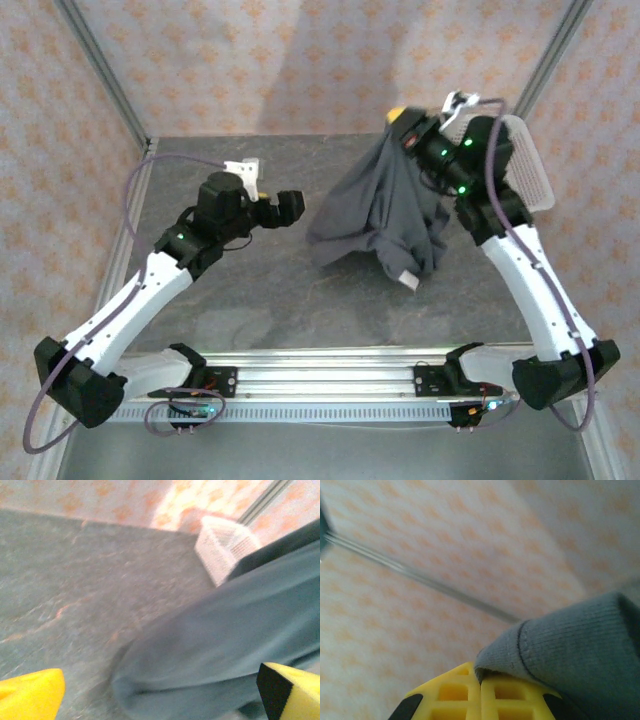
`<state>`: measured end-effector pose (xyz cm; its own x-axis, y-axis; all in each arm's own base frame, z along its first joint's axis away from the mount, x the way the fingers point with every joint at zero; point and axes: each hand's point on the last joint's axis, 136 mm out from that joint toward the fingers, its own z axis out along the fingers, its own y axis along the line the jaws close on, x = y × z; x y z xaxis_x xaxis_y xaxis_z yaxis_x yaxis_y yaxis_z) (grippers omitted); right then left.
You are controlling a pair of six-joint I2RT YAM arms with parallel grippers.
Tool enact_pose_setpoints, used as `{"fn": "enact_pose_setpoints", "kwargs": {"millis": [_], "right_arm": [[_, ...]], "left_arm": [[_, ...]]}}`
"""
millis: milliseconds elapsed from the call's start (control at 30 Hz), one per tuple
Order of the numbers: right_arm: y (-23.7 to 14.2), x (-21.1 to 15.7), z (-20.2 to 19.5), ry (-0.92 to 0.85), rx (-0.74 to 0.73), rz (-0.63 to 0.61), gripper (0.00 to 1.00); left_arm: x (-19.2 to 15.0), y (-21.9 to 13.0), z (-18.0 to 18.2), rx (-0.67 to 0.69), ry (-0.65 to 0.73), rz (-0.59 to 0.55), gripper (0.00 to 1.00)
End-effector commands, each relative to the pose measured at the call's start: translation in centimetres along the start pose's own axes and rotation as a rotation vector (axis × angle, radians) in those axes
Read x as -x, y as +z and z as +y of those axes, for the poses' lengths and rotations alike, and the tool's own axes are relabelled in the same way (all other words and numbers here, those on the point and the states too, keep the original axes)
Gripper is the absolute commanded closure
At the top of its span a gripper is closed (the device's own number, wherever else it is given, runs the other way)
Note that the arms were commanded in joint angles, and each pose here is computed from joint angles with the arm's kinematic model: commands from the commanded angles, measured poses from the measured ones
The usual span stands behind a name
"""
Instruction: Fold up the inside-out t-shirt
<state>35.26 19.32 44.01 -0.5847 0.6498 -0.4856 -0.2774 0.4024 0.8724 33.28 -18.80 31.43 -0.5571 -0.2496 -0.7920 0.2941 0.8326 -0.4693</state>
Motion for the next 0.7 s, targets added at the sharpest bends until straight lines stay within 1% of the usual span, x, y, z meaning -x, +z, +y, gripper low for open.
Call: {"fn": "enact_pose_setpoints", "kwargs": {"millis": [0,33,100,133,167,200,233,267,300,367,400,433,467,500,533,600,667], "right_arm": [[-0.4,-8.8,-2.2,0.004,0.058,0.256,1.00],[-0.7,-12.6,-4.8,0.002,-0.012,0.329,1.00],[-1.6,-19.2,-8.3,-0.029,-0.079,0.452,1.00],[-2.1,-21.7,-9.9,-0.033,-0.111,0.504,1.00],[-2.4,-23.2,-11.1,-0.034,-0.137,0.533,1.00],[-2.7,-24.5,-12.4,-0.040,-0.168,0.559,0.98],[-2.9,-25.0,-13.2,-0.052,-0.198,0.581,0.79],[-3.4,-24.8,-14.0,-0.080,-0.257,0.587,0.62],[-4.1,-23.7,-14.3,-0.130,-0.310,0.560,0.52],[-5.8,-19.6,-14.1,-0.237,-0.397,0.403,0.37],[-7.2,-16.7,-14.8,-0.263,-0.477,0.276,0.26],[-8.1,-14.6,-15.4,-0.263,-0.523,0.193,0.23],[-8.8,-12.8,-16.5,-0.244,-0.560,0.138,0.23],[-9.2,-11.5,-18.0,-0.214,-0.615,0.114,0.23],[-9.3,-10.8,-19.3,-0.206,-0.662,0.121,0.25],[-8.3,-10.4,-21.6,-0.300,-0.761,0.205,0.30],[-6.9,-10.6,-23.3,-0.380,-0.826,0.291,0.32]], "left_arm": [[-0.7,0.5,-0.6,-0.014,-0.042,0.098,0.00],[-1.0,0.9,-0.9,-0.024,-0.052,0.132,0.00],[-2.2,1.9,-1.8,-0.079,-0.054,0.208,0.00],[-2.9,2.6,-1.9,-0.089,-0.059,0.244,0.00],[-3.5,3.2,-1.4,-0.071,-0.068,0.266,0.01],[-4.2,3.7,-0.5,-0.029,-0.075,0.287,0.01],[-4.9,4.1,0.4,0.009,-0.075,0.306,0.01],[-5.5,4.5,1.1,0.042,-0.071,0.329,0.01],[-6.1,4.7,1.7,0.068,-0.064,0.355,0.01],[-7.4,4.9,2.3,0.094,-0.042,0.417,0.02],[-8.2,5.1,2.5,0.108,-0.025,0.455,0.02],[-9.0,5.1,2.5,0.116,-0.010,0.491,0.01],[-10.0,5.4,2.3,0.113,0.005,0.534,0.02],[-11.1,5.7,1.7,0.104,0.019,0.574,0.04],[-12.1,6.0,1.0,0.092,0.035,0.607,0.05],[-14.2,6.7,-0.8,0.076,0.089,0.673,0.10],[-16.0,7.1,-1.8,0.100,0.145,0.718,0.14]]}}
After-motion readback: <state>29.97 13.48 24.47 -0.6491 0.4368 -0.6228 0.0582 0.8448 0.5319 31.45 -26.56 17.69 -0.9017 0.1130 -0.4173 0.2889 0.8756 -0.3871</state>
